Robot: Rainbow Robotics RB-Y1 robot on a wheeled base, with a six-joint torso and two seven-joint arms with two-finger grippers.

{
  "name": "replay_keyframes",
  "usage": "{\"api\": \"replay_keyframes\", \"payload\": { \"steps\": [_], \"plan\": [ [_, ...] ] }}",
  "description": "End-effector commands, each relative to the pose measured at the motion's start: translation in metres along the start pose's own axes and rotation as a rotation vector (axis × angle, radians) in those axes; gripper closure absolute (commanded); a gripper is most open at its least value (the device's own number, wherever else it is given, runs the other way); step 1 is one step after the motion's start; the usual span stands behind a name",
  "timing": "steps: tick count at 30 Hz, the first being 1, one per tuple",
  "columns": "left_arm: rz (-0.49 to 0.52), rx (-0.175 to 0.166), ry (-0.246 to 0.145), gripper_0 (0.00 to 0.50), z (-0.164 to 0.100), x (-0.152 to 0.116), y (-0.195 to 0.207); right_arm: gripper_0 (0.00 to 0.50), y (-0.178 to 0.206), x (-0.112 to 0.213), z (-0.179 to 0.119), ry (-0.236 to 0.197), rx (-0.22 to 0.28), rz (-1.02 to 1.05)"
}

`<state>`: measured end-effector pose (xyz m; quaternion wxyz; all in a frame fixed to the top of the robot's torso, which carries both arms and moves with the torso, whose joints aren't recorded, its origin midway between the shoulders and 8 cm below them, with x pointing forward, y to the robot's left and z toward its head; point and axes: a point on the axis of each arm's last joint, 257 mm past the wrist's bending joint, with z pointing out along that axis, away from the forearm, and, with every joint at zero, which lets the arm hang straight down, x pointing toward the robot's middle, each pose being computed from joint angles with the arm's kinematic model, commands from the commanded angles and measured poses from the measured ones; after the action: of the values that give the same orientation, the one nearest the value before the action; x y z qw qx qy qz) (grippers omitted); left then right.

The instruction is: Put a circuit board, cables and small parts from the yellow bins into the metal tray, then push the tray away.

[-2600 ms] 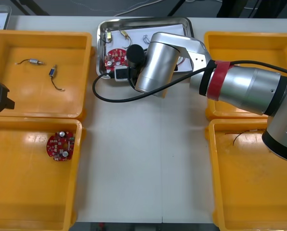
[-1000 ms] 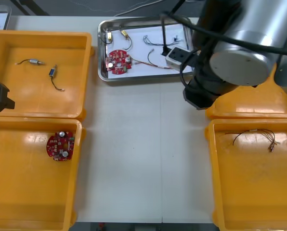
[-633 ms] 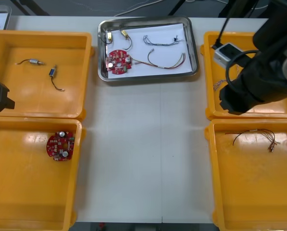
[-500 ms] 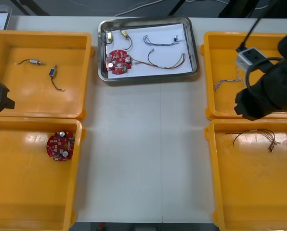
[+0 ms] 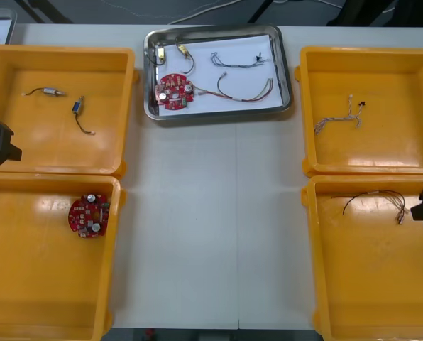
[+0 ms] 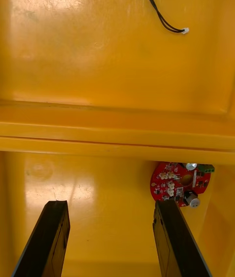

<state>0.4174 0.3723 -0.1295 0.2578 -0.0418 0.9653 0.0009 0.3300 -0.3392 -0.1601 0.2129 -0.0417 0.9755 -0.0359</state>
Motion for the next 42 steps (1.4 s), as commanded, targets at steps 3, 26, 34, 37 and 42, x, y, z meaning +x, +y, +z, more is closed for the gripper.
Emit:
{"api": "replay_keyframes", "payload": {
  "steps": [3, 26, 34, 37, 42],
  "plan": [
    [-0.1, 0.016, -0.035, 0.0, -0.007, -0.004, -0.001, 0.0, -0.004, 0.015, -0.003, -0.002, -0.007, 0.046],
    [-0.1, 0.016, -0.035, 0.0, -0.007, -0.004, -0.001, 0.0, -0.004, 0.011, 0.009, -0.027, -0.011, 0.151],
    [-0.1, 0.016, -0.035, 0.0, -0.007, -0.004, -0.001, 0.0, -0.004, 0.011, 0.009, -0.027, -0.011, 0.151],
    [-0.1, 0.016, -0.035, 0.0, -0.007, -0.004, -0.001, 0.0, -0.004, 0.011, 0.009, -0.027, -0.011, 0.151],
    [-0.1, 0.016, -0.035, 0.0, -0.007, -0.004, -0.001, 0.0, -0.004, 0.011, 0.009, -0.027, -0.011, 0.151]
  ]
}}
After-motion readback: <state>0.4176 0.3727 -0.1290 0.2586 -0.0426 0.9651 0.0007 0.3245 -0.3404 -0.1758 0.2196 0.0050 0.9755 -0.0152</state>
